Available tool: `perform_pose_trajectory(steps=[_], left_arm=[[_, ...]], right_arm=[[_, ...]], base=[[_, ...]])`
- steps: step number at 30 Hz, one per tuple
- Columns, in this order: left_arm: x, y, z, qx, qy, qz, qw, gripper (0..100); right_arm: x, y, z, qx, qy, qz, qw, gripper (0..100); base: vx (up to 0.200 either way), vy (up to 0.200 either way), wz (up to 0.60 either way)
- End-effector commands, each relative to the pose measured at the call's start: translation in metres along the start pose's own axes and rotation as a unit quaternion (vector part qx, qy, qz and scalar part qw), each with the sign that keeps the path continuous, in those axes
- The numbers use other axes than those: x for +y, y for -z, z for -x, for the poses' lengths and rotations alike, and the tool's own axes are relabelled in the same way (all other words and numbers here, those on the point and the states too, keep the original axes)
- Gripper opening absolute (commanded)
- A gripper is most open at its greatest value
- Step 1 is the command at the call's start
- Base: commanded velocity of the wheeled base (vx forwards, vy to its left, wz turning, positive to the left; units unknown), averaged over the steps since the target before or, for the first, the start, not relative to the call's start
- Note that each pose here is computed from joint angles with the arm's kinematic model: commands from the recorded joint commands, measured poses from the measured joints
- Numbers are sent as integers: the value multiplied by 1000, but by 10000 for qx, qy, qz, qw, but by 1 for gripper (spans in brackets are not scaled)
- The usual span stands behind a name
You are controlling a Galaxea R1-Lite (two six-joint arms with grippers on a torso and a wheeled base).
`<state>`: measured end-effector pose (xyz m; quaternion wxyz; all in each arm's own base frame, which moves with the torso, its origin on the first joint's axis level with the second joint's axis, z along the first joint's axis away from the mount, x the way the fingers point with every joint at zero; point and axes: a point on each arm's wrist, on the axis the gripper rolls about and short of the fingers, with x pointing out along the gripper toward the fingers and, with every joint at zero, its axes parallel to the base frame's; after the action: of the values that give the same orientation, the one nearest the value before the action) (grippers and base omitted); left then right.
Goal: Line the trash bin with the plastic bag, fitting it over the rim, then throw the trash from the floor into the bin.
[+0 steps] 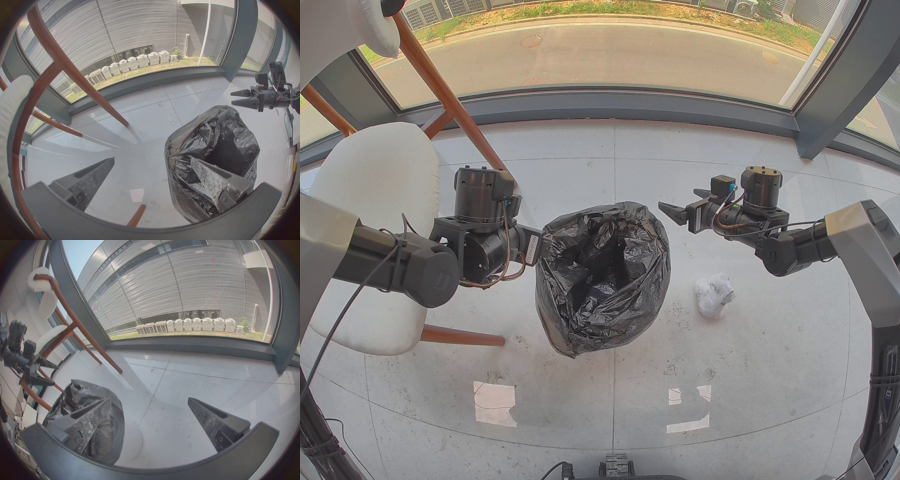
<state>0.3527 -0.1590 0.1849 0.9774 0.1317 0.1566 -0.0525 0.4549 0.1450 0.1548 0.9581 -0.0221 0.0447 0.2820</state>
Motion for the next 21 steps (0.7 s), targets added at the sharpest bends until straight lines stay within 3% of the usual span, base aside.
perform_pose_trajectory(steps=[1,7,11,17,21], left_arm=[[-6,-15,39,-324,356,82,9988,100],[-26,-8,74,-341,1034,153,9939,100],[-27,1,84,-297,1537,54,9877,100],[-27,-1,84,-328,1649,54,9858,100],[-27,2,84,-284,1652,47,9858,100]], right_arm=[[-11,-34,57,17,264,-212,9994,100],[-44,-6,112,657,863,-525,9927,100],[-72,35,160,1304,1464,-944,9760,100],[-77,79,191,1988,1765,-1423,9535,100],[-80,101,180,2068,1730,-1444,9521,100]], base=[[0,0,0],[0,0,0],[0,0,0],[0,0,0],[0,0,0]])
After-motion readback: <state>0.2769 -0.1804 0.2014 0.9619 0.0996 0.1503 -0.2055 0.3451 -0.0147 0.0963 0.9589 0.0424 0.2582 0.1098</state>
